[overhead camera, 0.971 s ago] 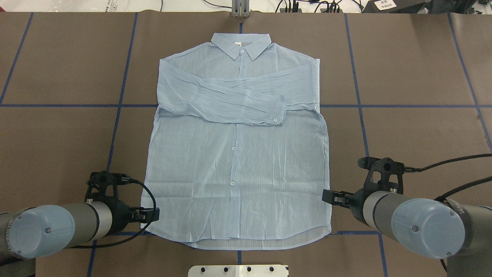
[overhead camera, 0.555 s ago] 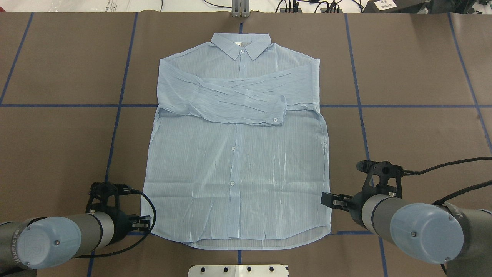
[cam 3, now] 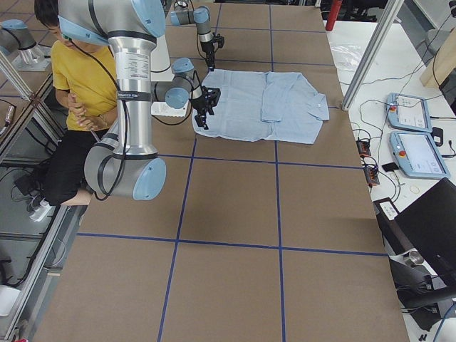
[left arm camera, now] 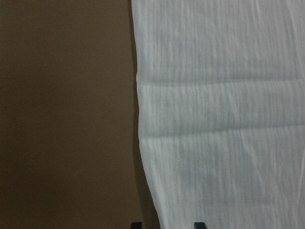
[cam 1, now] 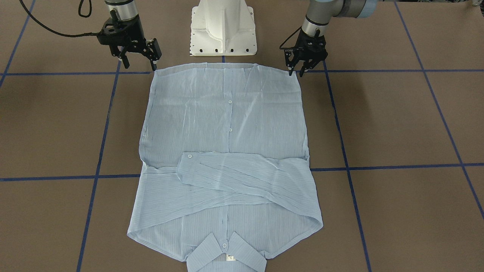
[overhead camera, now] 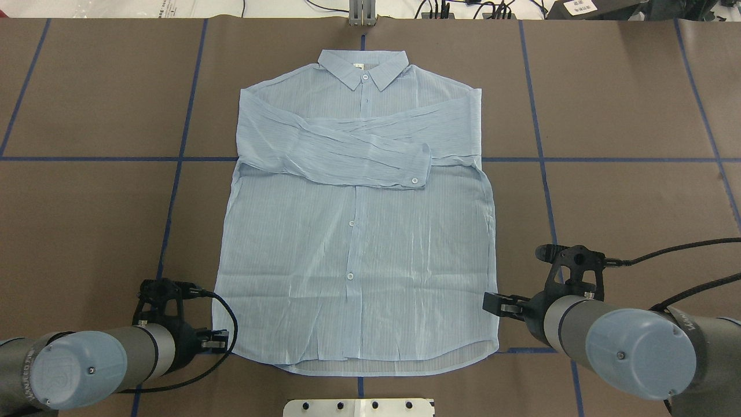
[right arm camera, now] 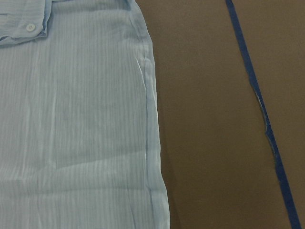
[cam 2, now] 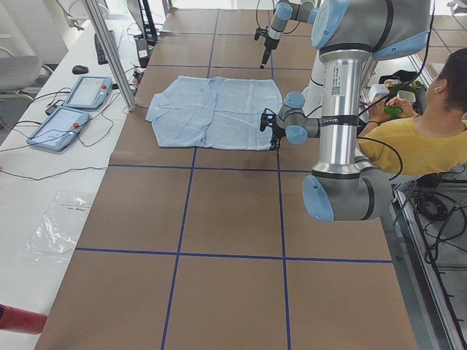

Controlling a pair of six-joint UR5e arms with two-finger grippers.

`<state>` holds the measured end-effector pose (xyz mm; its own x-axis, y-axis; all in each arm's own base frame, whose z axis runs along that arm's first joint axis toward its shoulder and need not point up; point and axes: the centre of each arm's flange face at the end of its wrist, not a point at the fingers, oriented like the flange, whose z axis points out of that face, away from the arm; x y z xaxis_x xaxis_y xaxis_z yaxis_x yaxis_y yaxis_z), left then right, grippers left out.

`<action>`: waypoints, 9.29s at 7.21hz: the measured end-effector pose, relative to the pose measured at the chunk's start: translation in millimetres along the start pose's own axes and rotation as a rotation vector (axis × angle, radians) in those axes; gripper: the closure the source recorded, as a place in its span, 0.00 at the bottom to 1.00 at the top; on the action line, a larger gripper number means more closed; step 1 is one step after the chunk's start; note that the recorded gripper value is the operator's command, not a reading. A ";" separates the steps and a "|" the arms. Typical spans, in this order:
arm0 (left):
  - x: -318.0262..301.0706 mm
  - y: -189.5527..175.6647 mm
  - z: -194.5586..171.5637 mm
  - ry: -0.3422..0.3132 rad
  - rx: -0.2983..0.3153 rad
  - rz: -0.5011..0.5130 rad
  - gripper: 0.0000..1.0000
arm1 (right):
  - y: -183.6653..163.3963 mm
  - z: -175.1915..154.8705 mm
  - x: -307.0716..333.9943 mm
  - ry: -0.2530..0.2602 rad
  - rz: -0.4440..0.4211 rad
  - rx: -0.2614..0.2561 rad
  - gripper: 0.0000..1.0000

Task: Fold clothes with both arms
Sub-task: 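Grasp the hem corners with both grippers, then lift the hem and fold it toward the collar with both grippers, then release the hem near the collar and draw both grippers back, then lower the left gripper to the side edge of the folded shirt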

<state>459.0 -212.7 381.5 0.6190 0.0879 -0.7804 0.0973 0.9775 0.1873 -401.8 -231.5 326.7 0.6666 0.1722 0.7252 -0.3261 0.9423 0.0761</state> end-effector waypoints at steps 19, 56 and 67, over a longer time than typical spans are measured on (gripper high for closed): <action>21.3 -10.2 -14.5 0.043 0.089 -0.006 1.00 | 102.6 65.7 25.9 -0.062 0.055 0.066 0.49; 0.0 -316.2 39.7 -0.064 0.439 0.016 0.00 | -263.2 136.1 -80.5 0.090 0.183 0.296 0.00; -10.7 -124.8 24.4 0.170 0.196 0.088 0.41 | -255.3 88.9 -67.7 0.012 0.101 0.235 0.00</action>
<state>459.3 -340.3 381.0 0.4932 0.2179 -0.8422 0.2085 0.9103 0.3576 -423.3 -509.3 319.1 0.6307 0.2666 0.7288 -0.5371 0.8278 0.1619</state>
